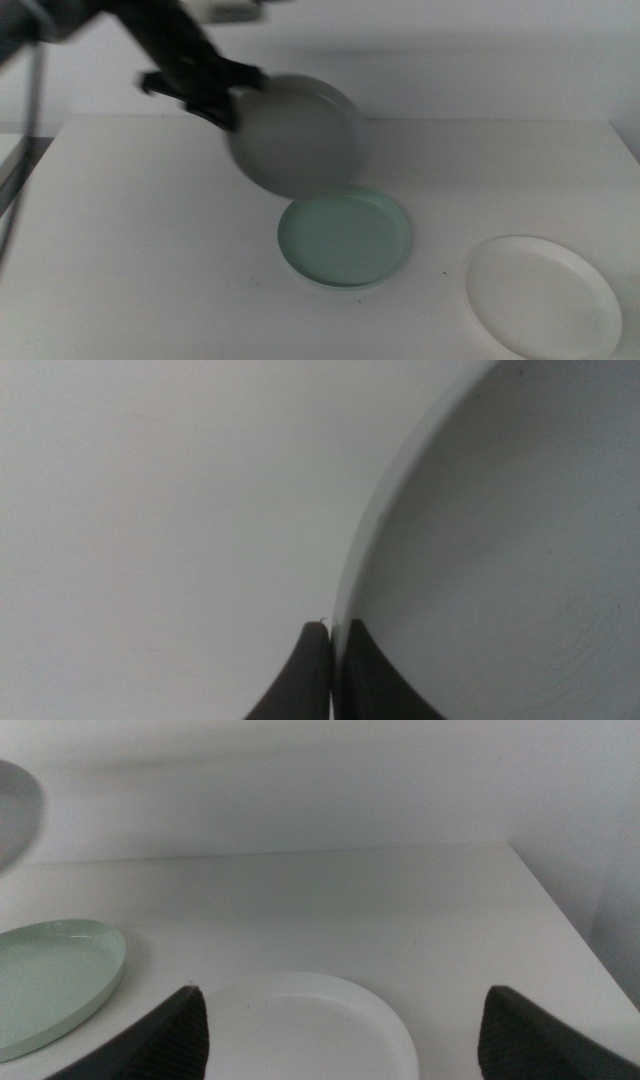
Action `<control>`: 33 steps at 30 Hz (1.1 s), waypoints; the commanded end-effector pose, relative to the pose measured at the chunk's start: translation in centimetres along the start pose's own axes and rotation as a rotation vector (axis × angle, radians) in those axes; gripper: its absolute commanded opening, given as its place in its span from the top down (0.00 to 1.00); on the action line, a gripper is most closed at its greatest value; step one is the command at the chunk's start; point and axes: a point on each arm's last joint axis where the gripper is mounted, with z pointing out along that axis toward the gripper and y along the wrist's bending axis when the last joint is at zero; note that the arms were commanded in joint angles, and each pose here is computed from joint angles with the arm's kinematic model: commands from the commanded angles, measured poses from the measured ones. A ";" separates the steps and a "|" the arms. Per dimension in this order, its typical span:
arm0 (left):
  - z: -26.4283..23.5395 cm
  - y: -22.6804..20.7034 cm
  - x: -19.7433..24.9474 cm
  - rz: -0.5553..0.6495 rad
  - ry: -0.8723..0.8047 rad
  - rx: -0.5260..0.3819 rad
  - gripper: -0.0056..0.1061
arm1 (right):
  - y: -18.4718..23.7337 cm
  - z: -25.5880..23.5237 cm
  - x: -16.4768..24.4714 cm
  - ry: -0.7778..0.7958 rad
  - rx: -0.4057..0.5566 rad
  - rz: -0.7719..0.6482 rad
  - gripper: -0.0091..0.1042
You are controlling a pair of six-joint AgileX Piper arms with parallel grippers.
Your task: Stack the three bowls on top of each other.
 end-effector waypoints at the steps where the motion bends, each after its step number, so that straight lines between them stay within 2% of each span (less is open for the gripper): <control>1: 1.4 -2.3 0.3 0.013 0.038 0.016 0.97 | 0.0 0.0 0.0 -0.011 0.005 -0.007 0.11; 6: 4.1 -4.9 1.0 0.064 0.101 0.033 0.96 | 0.0 0.0 0.0 -0.011 0.005 -0.007 0.11; 20: 10.4 -4.3 1.7 0.095 0.236 0.072 0.96 | 0.0 0.0 0.0 -0.011 0.005 -0.007 0.11; 23: 10.8 -4.2 1.7 0.099 0.244 0.071 0.93 | 0.0 0.0 0.0 -0.011 0.005 -0.007 0.11; 26: 10.8 -4.0 1.7 0.114 0.242 0.073 0.81 | 0.0 0.0 0.0 -0.011 0.005 -0.007 0.11; 29: 10.2 -3.7 1.4 0.133 0.225 0.100 0.58 | 0.0 0.0 0.0 -0.011 0.005 -0.007 0.11; 33: 7.2 -2.2 0.6 0.101 0.159 0.118 0.10 | 0.0 0.0 0.0 -0.011 0.005 -0.007 0.11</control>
